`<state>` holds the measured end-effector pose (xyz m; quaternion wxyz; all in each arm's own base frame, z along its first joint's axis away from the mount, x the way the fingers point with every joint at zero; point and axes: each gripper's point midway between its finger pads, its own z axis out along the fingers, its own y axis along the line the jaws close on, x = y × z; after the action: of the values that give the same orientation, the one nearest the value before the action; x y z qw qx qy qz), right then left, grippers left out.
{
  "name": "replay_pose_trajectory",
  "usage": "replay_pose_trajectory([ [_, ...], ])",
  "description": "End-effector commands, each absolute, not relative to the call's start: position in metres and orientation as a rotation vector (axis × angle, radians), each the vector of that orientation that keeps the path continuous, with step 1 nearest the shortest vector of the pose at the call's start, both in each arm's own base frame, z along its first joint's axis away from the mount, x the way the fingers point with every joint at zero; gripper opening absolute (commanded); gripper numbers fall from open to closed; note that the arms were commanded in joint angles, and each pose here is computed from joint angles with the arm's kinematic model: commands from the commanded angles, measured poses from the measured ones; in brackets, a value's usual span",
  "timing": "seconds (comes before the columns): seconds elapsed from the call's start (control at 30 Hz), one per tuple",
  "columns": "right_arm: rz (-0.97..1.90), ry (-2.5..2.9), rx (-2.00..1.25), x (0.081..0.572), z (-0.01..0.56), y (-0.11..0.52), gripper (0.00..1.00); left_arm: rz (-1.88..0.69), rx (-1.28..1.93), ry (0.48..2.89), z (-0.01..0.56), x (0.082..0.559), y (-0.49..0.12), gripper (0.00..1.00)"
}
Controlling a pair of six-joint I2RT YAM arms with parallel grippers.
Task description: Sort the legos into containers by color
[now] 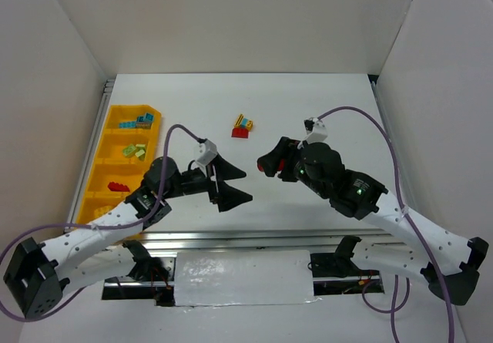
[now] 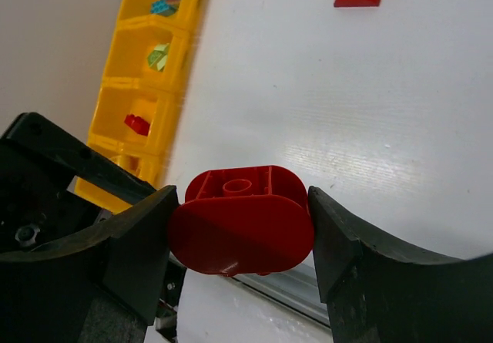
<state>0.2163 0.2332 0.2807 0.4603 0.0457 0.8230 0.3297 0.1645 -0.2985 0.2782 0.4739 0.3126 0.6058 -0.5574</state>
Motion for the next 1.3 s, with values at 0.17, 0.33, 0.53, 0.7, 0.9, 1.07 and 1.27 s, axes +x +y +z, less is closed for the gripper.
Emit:
replay_pose_trajectory([
  [0.17,0.906,1.929,-0.093,0.207,0.294,0.253,0.00,-1.263,0.724,1.435,0.314,0.187,-0.325,0.99],
  [0.33,0.669,1.892,-0.193,0.220,0.274,0.227,0.00,-1.340,0.643,1.555,0.331,0.172,-0.314,1.00],
  [0.53,0.697,1.745,-0.629,0.196,0.258,0.246,0.00,-1.247,0.260,1.791,0.336,0.187,-0.272,0.99],
  [0.7,0.869,1.544,-0.824,0.164,0.268,0.274,0.00,-1.321,0.197,2.003,0.307,0.183,-0.281,1.00],
  [0.9,0.952,1.478,-0.944,0.151,0.284,0.297,0.00,-1.525,0.204,2.058,0.290,0.170,-0.304,0.97],
  [1.07,0.921,1.452,-0.954,0.152,0.287,0.298,0.00,-1.478,0.173,2.104,0.278,0.173,-0.301,0.97],
  [1.27,0.939,1.411,-0.984,0.152,0.297,0.310,0.00,-1.523,0.195,2.122,0.270,0.171,-0.309,0.92],
])
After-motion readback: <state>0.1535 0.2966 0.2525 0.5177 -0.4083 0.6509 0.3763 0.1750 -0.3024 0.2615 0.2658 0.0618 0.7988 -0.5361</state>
